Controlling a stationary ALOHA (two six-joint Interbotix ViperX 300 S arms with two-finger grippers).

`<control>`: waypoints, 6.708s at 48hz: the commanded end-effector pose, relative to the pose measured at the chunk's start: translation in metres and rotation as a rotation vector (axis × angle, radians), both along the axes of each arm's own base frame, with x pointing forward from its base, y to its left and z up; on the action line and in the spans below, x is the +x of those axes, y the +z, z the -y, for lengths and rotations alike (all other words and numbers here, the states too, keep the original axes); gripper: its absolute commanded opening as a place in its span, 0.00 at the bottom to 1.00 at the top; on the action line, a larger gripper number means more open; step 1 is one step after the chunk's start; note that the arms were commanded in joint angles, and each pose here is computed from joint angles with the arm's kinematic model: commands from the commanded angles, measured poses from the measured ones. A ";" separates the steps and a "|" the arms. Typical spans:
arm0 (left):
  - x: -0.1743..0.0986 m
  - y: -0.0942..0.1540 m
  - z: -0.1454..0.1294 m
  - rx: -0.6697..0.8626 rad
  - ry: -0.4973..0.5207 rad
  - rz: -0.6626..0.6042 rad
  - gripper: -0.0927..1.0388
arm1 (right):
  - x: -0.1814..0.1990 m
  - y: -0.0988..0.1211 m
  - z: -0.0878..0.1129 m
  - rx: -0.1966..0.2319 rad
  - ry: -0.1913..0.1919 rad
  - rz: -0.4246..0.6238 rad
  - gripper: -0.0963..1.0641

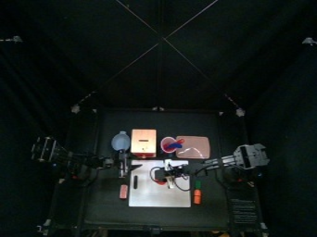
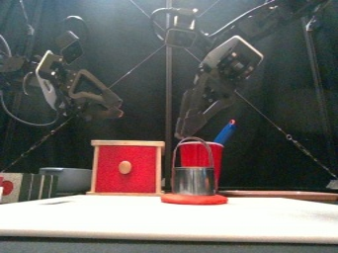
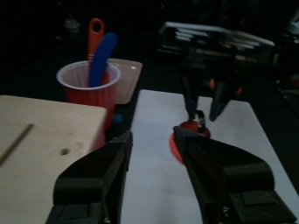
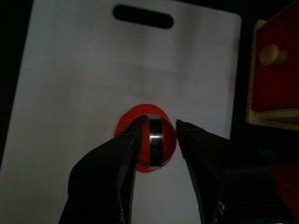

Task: Get the cutter from the drawer then cut the dough then place the extra dough in the bowl
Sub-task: Cut the dough

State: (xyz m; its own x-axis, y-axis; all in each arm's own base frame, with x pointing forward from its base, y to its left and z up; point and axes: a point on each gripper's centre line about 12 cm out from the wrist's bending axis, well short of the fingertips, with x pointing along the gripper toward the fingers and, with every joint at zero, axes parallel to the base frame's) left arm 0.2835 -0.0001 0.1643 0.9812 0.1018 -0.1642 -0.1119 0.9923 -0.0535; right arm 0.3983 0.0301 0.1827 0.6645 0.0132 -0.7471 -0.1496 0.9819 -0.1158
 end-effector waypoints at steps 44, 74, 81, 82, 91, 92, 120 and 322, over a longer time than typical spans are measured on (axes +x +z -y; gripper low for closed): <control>0.088 -0.045 0.060 0.058 0.048 -0.058 0.84 | -0.071 -0.037 0.017 0.104 0.075 0.586 0.73; 0.103 -0.058 0.066 0.079 0.014 -0.080 0.84 | -0.057 -0.055 0.019 0.110 0.065 0.550 0.73; 0.103 -0.059 0.066 0.078 0.016 -0.082 0.84 | -0.052 -0.059 0.019 0.108 0.065 0.540 0.73; 0.104 -0.058 0.066 0.077 0.015 -0.080 0.84 | -0.051 -0.059 0.018 0.107 0.067 0.537 0.73; 0.105 -0.054 0.065 0.069 0.025 -0.069 0.84 | -0.052 -0.066 0.015 0.107 0.074 0.504 0.74; 0.106 -0.054 0.064 0.068 0.028 -0.069 0.84 | -0.052 -0.066 0.015 0.108 0.072 0.504 0.74; 0.110 -0.058 0.058 0.052 0.047 -0.100 0.79 | -0.051 -0.063 0.004 0.126 0.075 0.498 0.74; 0.118 -0.099 0.064 0.003 0.010 -0.358 0.59 | -0.020 -0.024 -0.003 0.106 -0.039 0.093 0.70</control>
State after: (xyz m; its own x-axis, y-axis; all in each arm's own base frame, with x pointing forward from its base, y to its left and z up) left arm 0.3977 -0.0646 0.0615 0.8552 0.1105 -0.5063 -0.1279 0.9918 0.0005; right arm 0.3728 0.0329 0.1421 0.6960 0.0587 -0.7157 -0.1071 0.9940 -0.0227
